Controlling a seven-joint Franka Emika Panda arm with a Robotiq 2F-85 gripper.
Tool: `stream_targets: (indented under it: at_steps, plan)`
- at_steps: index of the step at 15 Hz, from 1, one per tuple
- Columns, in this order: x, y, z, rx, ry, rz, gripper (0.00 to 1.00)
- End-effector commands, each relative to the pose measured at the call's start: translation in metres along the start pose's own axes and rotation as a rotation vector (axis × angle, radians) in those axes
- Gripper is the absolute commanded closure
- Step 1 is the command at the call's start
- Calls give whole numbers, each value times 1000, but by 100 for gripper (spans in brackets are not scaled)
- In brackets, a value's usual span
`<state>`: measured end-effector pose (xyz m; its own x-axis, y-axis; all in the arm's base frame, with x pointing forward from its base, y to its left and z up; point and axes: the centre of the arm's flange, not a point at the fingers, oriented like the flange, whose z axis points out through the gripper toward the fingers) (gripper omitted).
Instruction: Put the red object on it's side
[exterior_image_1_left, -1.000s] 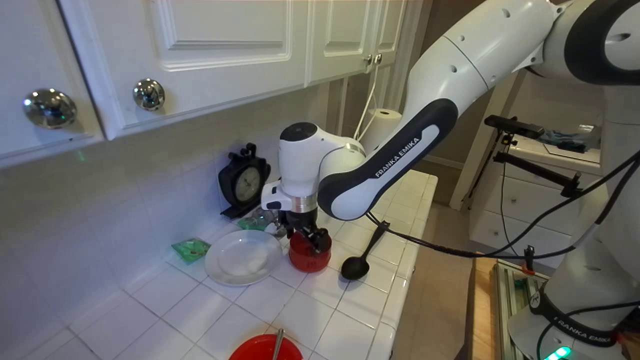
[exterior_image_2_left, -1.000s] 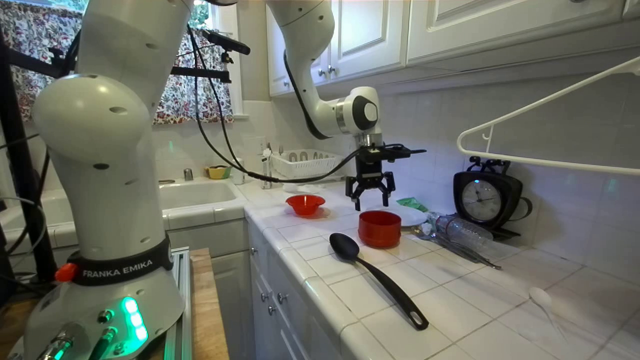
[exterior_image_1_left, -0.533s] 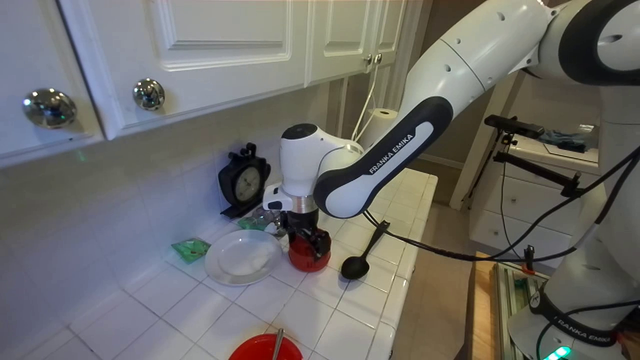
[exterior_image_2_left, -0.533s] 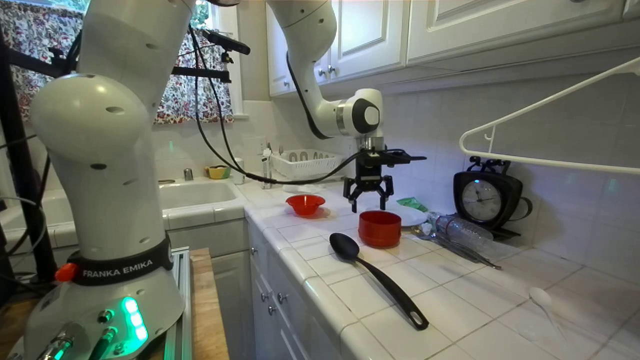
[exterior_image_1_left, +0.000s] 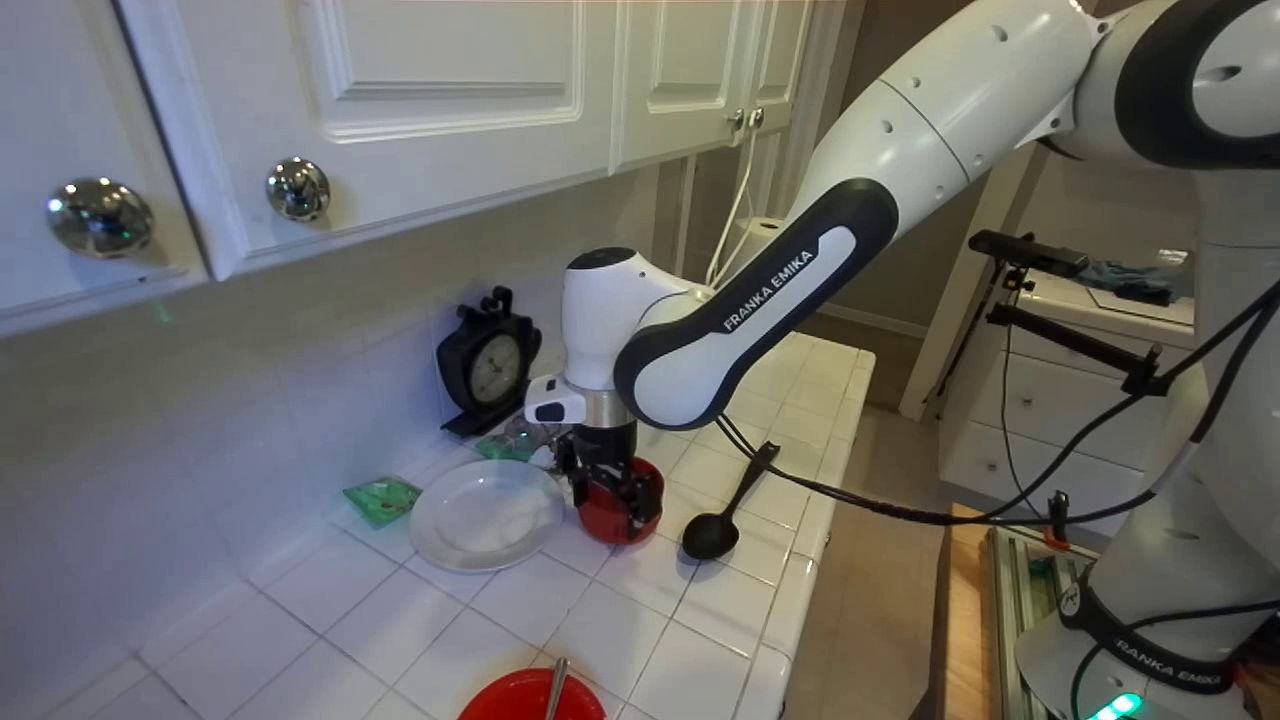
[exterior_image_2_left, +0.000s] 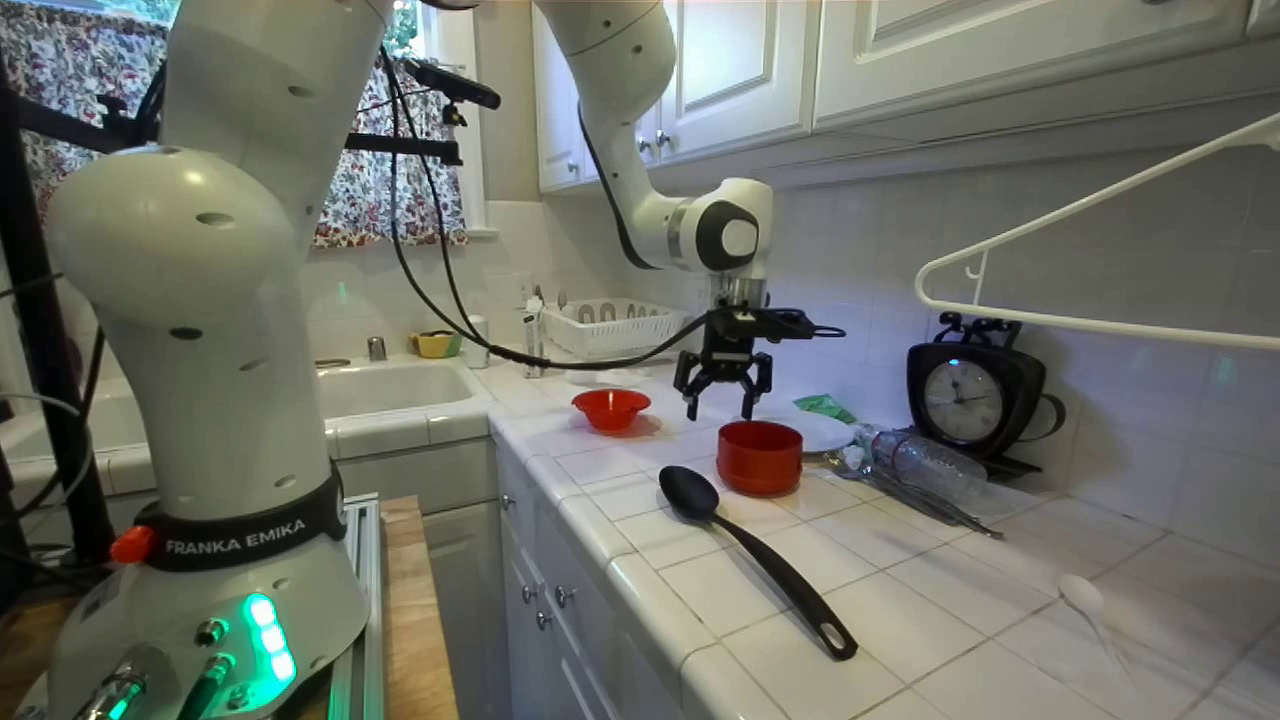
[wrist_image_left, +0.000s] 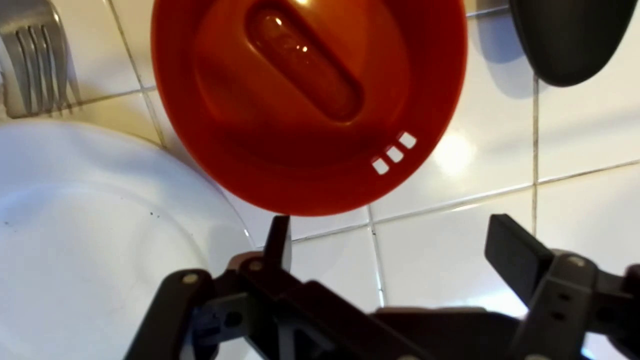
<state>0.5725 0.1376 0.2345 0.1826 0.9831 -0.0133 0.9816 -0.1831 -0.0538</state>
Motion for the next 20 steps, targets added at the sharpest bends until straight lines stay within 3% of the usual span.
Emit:
stream_targets:
  at_steps: [1, 5, 13, 20]
  plan:
    - [-17, -3, 7, 69, -78, -34, 0]
    - [-44, -3, 8, 107, -168, -32, 0]
    - [-88, 0, 6, 101, -295, -45, 0]
    - [-83, 8, -8, -3, -221, 15, 0]
